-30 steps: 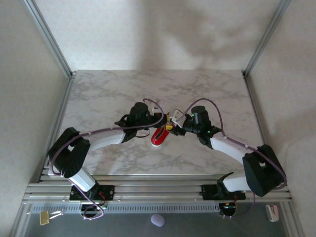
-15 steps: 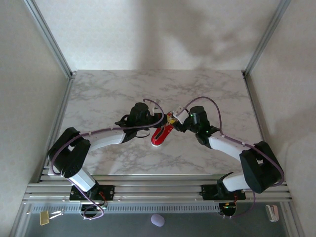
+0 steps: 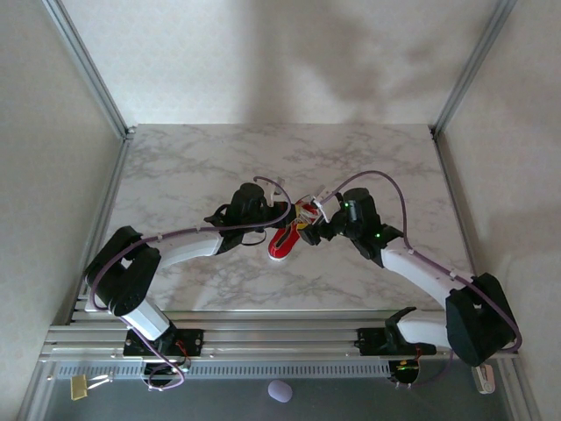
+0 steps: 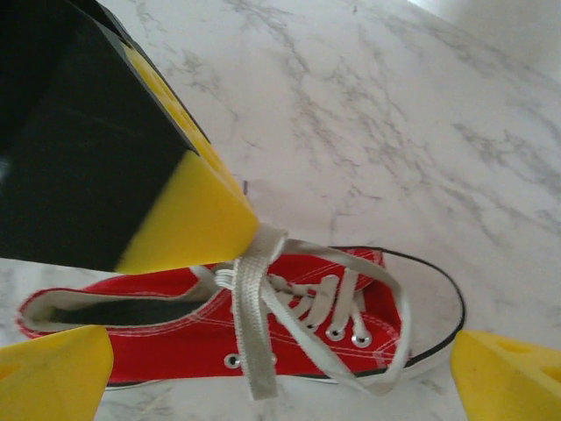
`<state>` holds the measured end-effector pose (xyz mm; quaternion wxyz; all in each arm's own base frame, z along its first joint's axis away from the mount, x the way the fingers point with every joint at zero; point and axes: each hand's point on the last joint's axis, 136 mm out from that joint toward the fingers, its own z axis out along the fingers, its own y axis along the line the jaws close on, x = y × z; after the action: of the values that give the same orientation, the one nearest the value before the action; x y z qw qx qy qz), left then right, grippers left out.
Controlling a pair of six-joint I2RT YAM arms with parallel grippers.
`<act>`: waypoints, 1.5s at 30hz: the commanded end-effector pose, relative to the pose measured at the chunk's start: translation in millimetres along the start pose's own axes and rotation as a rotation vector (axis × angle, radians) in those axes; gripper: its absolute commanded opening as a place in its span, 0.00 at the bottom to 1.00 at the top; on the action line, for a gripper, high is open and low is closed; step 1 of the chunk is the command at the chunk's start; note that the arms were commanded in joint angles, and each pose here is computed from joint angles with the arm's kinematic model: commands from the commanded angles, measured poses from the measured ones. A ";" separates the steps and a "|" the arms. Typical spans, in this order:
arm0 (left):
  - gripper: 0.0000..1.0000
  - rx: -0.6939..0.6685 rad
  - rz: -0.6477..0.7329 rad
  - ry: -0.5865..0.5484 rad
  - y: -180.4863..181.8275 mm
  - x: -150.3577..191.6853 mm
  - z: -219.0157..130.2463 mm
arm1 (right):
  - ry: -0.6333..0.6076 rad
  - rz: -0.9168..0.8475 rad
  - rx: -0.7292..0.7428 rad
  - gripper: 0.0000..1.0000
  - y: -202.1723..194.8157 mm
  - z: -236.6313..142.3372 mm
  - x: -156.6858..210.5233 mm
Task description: Tie the shoes
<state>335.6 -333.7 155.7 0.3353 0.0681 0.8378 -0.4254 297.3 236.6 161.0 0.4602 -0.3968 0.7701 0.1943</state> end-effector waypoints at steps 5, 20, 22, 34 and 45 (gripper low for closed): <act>0.00 -0.009 0.022 0.004 -1.7 -0.3 4.0 | -0.022 0.312 0.102 0.99 -15.6 -28.0 -20.2; 0.00 -0.077 0.050 0.037 8.6 2.9 0.9 | 0.038 0.611 0.065 0.92 -26.9 -29.8 -25.6; 0.00 -0.078 0.059 0.039 7.1 1.0 0.3 | 0.074 0.662 0.057 0.88 -27.4 -26.9 -23.1; 0.00 -0.060 0.082 0.048 -0.5 -5.0 1.1 | 0.143 0.527 -0.008 0.67 -20.8 -6.7 -7.1; 0.00 -0.054 0.090 0.055 -5.3 -9.5 0.5 | 0.150 0.479 -0.174 0.59 -0.6 21.0 -5.6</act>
<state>340.2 -332.6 160.2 0.3330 0.0991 0.8557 -0.3835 309.6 240.9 146.0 0.2975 -0.2286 0.8728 0.3122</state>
